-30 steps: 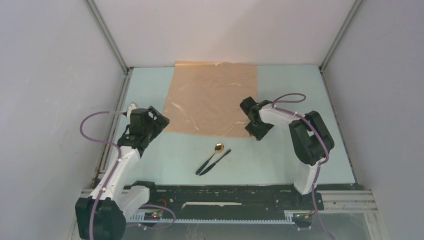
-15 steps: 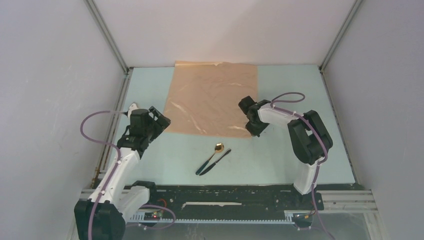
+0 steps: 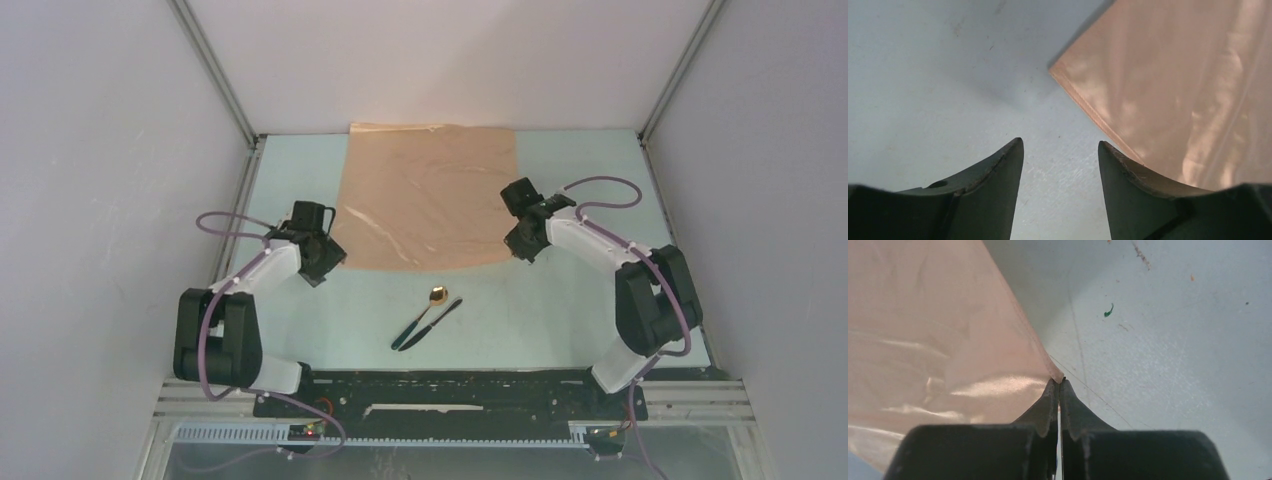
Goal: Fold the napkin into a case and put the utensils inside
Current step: Pick up the flattened napkin from the center of the board.
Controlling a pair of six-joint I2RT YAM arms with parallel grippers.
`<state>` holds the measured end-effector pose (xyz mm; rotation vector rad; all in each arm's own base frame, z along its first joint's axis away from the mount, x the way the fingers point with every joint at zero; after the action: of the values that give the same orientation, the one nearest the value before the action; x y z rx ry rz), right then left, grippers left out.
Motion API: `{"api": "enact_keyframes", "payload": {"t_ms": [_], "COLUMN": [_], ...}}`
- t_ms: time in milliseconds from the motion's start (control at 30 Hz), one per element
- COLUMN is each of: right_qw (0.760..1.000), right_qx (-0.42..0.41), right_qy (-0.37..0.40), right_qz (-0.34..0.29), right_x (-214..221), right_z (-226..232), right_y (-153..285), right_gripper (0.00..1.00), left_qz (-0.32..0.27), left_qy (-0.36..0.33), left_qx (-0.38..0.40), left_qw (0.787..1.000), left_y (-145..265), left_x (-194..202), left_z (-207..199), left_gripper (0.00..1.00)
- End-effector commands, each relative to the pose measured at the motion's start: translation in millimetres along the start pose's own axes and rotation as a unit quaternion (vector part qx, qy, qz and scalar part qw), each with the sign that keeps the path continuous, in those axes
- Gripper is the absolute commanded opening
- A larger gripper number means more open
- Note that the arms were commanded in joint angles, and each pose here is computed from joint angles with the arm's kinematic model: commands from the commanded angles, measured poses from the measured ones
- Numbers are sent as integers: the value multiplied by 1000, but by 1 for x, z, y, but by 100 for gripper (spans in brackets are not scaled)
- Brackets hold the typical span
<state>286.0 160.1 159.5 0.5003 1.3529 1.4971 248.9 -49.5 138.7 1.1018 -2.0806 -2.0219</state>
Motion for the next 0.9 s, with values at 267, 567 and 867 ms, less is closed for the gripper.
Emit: {"api": "enact_keyframes", "payload": {"t_ms": [267,567,867], "right_qw": [999,998,998], "right_qx": [-29,-43,-45], "right_qy": [-23,-25,-30], "right_qz": [22,34,28], "right_x": [-30,-32,-38], "right_z": [-23,-19,-22], "right_y": [-1,0,4], "right_gripper": [0,0,0], "left_qz": [-1,14,15], "left_qy": [66,58,56], "left_qx": [-39,-94,-119], "left_qw": [997,994,991], "left_y": [-23,-25,-27], "left_x": [-30,-9,-12], "left_z": [-29,-38,-37], "left_gripper": [50,54,51]}}
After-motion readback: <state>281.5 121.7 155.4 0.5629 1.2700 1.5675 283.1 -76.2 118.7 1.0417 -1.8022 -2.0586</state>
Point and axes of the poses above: each gripper's point midway between its finger pads, its own y axis back along the fingers, its own z axis along the line the jaws close on, x = y × z, the point moved 10 cm from there along y, back along the fingers, and after that the axes turned 14 degrees about -y, right-handed, at the moved point
